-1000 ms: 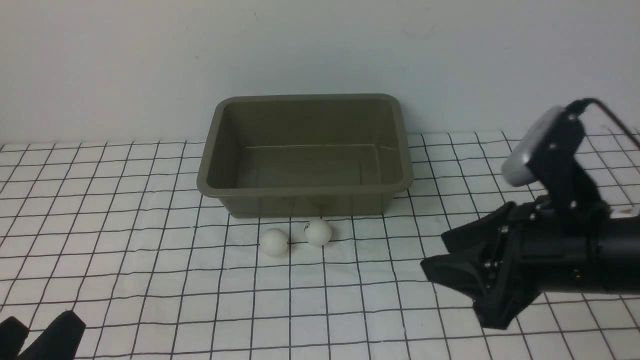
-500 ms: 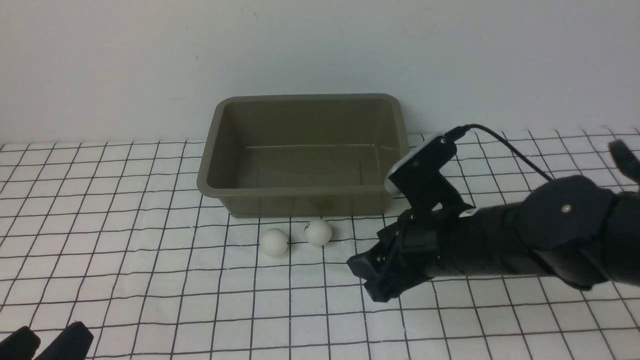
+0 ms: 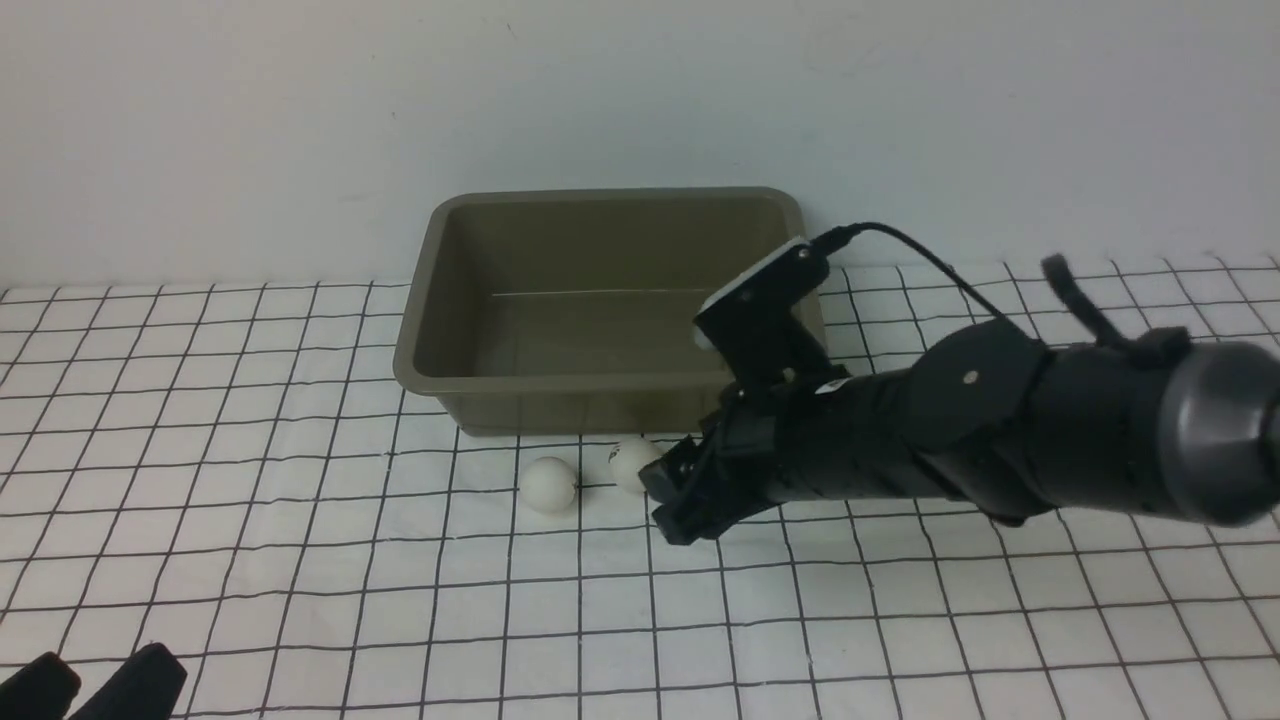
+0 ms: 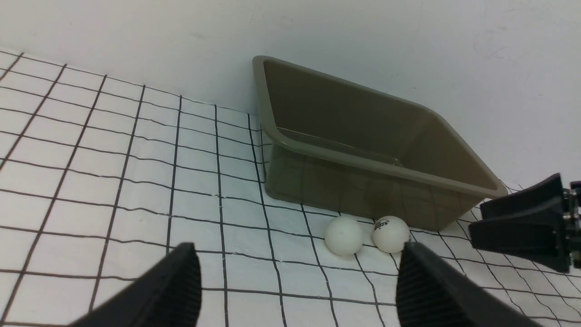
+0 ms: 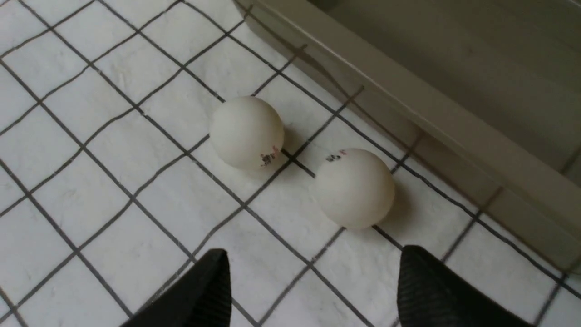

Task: Put the table tennis balls into the box on the white checkered tablecloth.
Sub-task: 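Reach for and grasp a ping pong ball on the table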

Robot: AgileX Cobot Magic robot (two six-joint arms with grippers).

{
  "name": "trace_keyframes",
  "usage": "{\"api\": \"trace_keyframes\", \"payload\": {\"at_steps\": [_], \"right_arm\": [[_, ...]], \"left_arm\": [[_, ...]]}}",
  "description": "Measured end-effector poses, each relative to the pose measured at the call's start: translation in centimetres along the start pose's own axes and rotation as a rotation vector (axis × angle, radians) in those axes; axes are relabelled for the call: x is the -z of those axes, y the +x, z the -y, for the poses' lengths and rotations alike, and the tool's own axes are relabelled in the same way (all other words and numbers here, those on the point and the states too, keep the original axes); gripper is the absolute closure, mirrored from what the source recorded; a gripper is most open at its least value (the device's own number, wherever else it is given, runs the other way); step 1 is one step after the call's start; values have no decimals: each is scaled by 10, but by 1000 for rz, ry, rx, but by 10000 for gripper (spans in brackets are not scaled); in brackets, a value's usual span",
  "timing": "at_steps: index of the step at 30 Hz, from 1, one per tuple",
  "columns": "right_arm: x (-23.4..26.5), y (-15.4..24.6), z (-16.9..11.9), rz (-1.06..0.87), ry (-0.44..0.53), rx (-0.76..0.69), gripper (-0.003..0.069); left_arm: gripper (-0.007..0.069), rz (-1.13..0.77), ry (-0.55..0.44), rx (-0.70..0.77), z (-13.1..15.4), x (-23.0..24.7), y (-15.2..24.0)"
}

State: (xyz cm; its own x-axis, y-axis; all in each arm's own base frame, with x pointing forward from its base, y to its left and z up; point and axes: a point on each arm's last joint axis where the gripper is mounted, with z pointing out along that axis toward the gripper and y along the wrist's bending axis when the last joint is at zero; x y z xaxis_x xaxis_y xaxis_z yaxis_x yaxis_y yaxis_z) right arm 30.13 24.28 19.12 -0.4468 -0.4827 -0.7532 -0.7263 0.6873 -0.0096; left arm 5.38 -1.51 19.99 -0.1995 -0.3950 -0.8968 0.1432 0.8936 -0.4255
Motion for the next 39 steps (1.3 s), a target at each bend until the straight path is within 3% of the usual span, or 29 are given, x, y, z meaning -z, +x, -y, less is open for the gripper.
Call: {"api": "trace_keyframes", "payload": {"at_steps": [11,27,39], "right_arm": [[-38,8,6,-24,65,-63,210],[-58,-5,8,6,54,-116,210],[-84,9,12,-28,83,-170,211]], "left_arm": [[105,0,0,0,0,0,0],[105,-1,0,0,0,0,0],[105,1,-1,-26,0,0,0]]}}
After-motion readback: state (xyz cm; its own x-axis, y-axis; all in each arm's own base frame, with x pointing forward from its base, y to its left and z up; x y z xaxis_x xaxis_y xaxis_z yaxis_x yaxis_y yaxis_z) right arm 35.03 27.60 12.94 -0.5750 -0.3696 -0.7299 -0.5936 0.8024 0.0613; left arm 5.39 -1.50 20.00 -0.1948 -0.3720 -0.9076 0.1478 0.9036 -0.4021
